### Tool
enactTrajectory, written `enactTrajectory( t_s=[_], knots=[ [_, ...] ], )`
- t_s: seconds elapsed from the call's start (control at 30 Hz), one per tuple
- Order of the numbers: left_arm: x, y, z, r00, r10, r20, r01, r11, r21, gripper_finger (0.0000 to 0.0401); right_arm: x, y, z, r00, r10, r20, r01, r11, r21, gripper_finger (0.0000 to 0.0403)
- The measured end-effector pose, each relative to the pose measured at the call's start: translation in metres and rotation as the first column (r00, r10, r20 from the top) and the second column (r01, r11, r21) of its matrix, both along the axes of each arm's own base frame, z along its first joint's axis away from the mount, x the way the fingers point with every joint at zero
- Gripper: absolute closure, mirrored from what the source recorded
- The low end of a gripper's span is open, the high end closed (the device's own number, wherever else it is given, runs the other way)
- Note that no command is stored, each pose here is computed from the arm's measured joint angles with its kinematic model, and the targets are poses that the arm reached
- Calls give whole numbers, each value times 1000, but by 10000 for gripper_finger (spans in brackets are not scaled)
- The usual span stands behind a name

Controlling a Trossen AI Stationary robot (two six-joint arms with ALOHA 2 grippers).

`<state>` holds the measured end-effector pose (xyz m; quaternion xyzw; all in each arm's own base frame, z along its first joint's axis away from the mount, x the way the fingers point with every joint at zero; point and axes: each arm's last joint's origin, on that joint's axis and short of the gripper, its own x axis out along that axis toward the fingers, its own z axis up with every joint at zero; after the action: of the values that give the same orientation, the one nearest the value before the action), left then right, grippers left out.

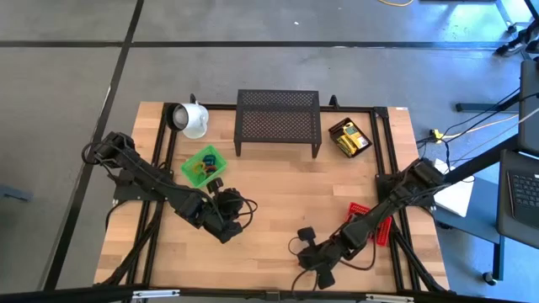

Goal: Pick & Place Office Desk Supplies
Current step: Put the orange rubber band into the red bin

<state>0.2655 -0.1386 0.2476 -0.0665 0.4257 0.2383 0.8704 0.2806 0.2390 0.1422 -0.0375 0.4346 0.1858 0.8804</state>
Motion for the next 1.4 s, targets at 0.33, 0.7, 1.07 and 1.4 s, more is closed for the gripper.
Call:
enactTrajectory(
  t_s=[0.33, 0.7, 1.07, 1.4],
  knots=[
    [0, 0, 0, 1000, 0, 5, 0, 1000, -3, 288, 0, -1, 9, 992, -95, -78, 106, 984, 145, 375],
    [1, 0, 0, 1000, -8, 9, 7, 1000, 15, 288, 2, -3, -19, 996, -77, -55, 75, 997, -35, 239],
    [1, 0, 1, 1000, -14, 6, 13, 1000, 21, 288, 4, 2, -33, 998, -35, -54, 32, 998, -56, 198],
    [1, 0, 1, 1000, -12, 9, 11, 1000, 26, 288, 4, 1, -34, 998, -46, -47, 43, 997, -65, 303]
  ],
)
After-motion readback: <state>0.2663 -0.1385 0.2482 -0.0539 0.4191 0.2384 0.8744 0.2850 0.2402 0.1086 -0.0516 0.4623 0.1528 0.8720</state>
